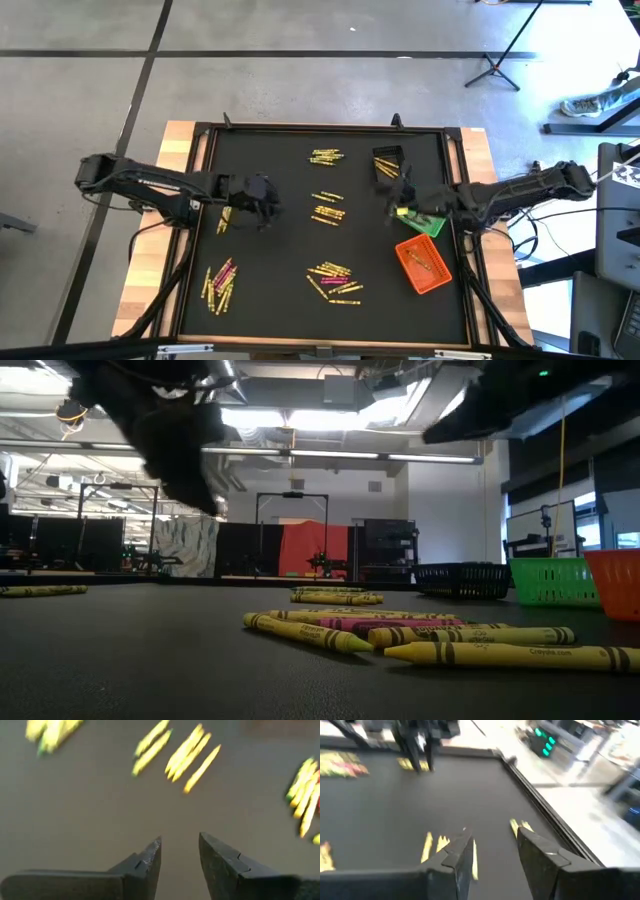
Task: Sort crayons
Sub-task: Put the yellow crayon into the black basket
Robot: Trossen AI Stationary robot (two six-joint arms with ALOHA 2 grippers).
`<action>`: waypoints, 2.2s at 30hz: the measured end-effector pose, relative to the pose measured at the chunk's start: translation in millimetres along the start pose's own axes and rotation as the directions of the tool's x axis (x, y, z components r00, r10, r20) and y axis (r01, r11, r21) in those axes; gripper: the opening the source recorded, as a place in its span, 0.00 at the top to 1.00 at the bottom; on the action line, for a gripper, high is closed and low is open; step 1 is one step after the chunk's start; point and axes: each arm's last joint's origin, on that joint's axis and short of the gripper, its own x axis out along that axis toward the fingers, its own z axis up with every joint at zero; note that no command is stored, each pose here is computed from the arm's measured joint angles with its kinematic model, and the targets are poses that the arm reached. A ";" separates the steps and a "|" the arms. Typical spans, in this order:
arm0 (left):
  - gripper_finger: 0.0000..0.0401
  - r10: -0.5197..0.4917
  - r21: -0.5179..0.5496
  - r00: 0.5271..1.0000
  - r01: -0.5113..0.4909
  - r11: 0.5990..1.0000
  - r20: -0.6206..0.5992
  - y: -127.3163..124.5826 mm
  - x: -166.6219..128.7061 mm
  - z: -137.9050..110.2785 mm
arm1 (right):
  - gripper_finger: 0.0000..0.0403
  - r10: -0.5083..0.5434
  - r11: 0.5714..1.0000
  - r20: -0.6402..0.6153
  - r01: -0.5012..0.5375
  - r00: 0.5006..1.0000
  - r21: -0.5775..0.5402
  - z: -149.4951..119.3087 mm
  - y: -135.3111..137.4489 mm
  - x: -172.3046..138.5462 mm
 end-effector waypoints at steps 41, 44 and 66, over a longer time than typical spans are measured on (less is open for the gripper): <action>0.72 0.088 -0.435 0.770 -0.446 0.782 -0.631 43.4 5.0 -88.9 | 0.63 0.159 0.983 0.261 -0.127 0.952 -0.136 6.0 -40.0 46.5; 0.72 0.085 -0.435 0.776 -0.437 0.787 -0.626 43.5 5.9 -89.4 | 0.63 0.159 0.982 0.258 -0.128 0.953 -0.136 5.8 -39.9 46.5; 0.97 0.087 -0.346 0.843 -0.310 0.886 -0.531 37.9 7.0 -67.4 | 0.52 0.106 0.992 0.077 -0.100 0.991 -0.077 -10.5 -39.6 48.7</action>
